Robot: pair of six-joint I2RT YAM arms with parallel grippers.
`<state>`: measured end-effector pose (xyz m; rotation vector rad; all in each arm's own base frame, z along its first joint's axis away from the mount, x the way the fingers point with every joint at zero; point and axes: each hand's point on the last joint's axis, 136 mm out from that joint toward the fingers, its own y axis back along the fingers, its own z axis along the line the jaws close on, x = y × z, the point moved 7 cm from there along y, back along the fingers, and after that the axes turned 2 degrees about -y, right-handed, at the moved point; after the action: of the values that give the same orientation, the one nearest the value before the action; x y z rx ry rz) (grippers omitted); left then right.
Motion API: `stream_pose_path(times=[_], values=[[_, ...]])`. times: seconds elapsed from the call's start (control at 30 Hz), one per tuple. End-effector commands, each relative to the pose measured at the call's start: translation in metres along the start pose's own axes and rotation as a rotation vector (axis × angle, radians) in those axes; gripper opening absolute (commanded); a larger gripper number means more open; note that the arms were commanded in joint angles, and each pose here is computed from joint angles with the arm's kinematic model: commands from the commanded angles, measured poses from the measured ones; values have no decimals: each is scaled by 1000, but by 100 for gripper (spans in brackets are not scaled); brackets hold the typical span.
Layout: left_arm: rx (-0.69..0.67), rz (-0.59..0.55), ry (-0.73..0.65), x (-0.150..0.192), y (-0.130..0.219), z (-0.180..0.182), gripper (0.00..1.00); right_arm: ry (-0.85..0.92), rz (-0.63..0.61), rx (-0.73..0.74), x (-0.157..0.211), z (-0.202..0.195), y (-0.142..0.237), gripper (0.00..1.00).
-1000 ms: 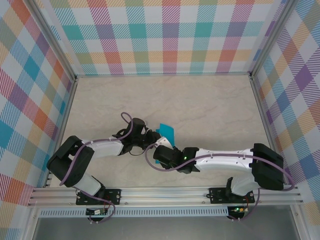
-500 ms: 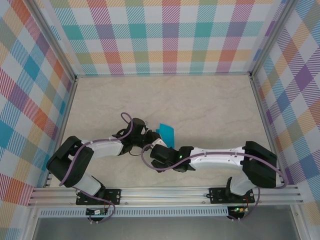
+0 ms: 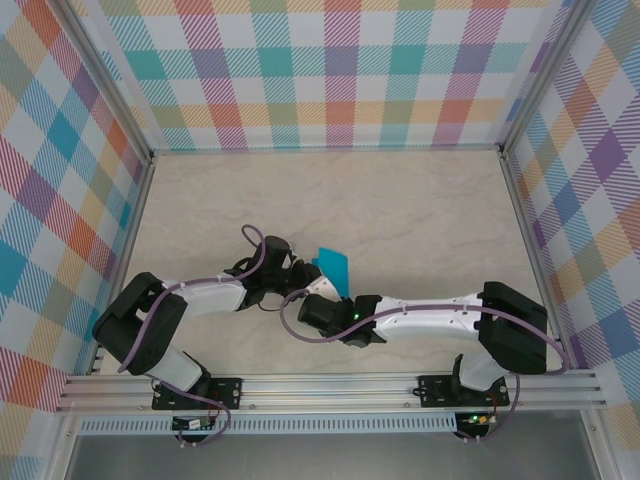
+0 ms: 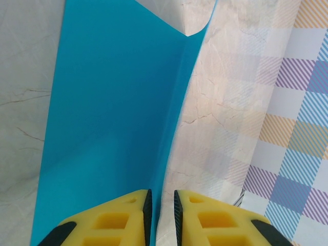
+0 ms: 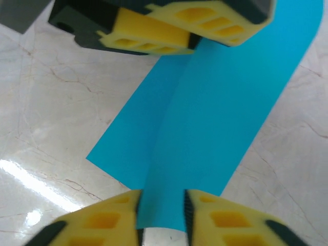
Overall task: Fold a paper plane with a square sheet of paper (pick it up from the middle)
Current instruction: Fold the triangle a second time at the center of the table.
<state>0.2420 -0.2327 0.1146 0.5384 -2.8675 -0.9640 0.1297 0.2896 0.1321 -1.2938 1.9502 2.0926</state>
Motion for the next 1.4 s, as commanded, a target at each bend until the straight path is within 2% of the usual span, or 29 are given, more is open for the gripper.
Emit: stream_pose_path(times=[0.0, 0.13, 0.27, 0.43, 0.6, 0.77, 0.9, 1.07, 1.27, 1.37], values=[[29, -18, -30, -1, 5, -15, 22, -44, -11, 26, 0, -14, 8, 16], [-25, -30, -32, 0, 10, -11, 29, -61, 5, -39, 0, -16, 9, 12], [-146, -124, -5, 1, 31, 5, 37, -116, 37, -191, -3, -18, 7, 9], [-195, -188, 19, 12, 55, 22, 39, -199, 68, -343, -8, -29, 1, 8], [-167, -176, -15, 28, 60, 21, 34, -263, 81, -407, -11, -42, -4, 8], [-165, -81, -93, 44, 40, 13, 30, -315, 94, -465, -11, -52, -6, 8], [-211, -28, -143, 55, 17, 6, 23, -347, 101, -473, -11, -59, -8, 9], [-288, 0, -125, 61, -7, 17, 16, -362, 104, -457, -9, -62, -8, 10], [-367, 8, -112, 62, -15, 32, 12, -383, 109, -441, -6, -64, -10, 10], [-449, -5, -108, 61, -12, 42, 11, -383, 106, -439, -7, -64, -10, 11]])
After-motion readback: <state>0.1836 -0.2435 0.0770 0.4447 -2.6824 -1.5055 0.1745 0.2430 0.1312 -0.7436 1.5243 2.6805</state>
